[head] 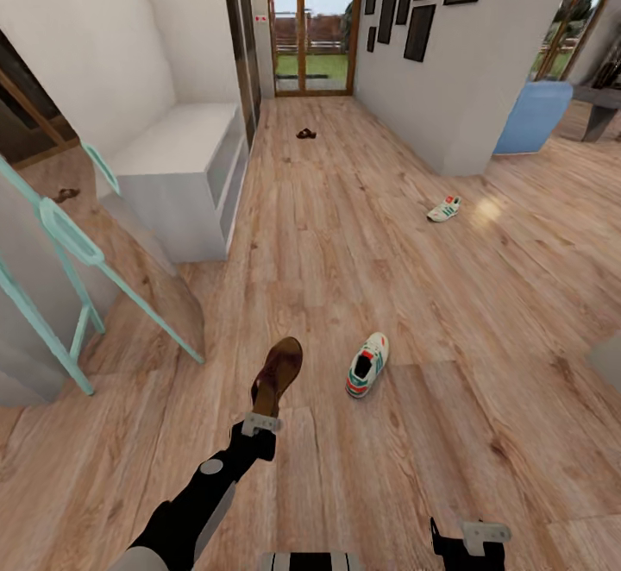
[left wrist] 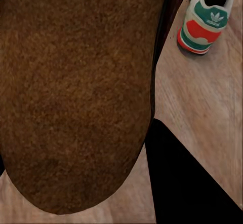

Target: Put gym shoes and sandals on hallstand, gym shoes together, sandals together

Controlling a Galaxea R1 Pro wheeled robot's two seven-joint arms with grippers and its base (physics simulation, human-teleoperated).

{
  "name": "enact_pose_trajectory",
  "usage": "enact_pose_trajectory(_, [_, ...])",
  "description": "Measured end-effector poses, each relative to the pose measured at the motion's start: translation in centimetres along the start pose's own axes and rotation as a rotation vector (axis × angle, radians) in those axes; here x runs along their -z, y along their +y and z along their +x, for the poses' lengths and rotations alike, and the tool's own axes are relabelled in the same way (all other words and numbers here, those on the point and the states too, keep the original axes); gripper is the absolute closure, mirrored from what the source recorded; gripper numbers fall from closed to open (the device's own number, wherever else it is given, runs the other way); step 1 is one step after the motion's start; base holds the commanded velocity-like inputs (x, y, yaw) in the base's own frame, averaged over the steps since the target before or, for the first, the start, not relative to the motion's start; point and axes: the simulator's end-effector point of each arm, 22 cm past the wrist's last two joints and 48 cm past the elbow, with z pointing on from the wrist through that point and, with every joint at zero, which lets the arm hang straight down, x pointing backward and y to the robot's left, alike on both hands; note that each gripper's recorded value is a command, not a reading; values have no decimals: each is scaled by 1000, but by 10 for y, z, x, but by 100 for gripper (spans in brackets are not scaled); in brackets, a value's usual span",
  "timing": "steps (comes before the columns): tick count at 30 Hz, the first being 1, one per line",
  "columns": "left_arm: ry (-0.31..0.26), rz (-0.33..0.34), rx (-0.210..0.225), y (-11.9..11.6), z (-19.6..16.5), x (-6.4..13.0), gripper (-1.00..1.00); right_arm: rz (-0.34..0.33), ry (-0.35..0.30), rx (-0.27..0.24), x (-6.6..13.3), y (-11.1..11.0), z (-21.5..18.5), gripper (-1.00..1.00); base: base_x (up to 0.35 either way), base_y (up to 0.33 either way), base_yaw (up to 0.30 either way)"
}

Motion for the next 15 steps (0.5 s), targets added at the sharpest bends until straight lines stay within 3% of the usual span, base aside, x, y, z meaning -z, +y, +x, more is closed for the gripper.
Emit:
enact_pose_trajectory(7, [-6,1,-8,4,-3,2,100,1,-1,-1,0,0,0,-100,0,0,-270])
enact_pose_trajectory(15, [-49,2,-14,5,-13,3,100,2,-1,-1,0,-2,-1,-100,84,67,-61])
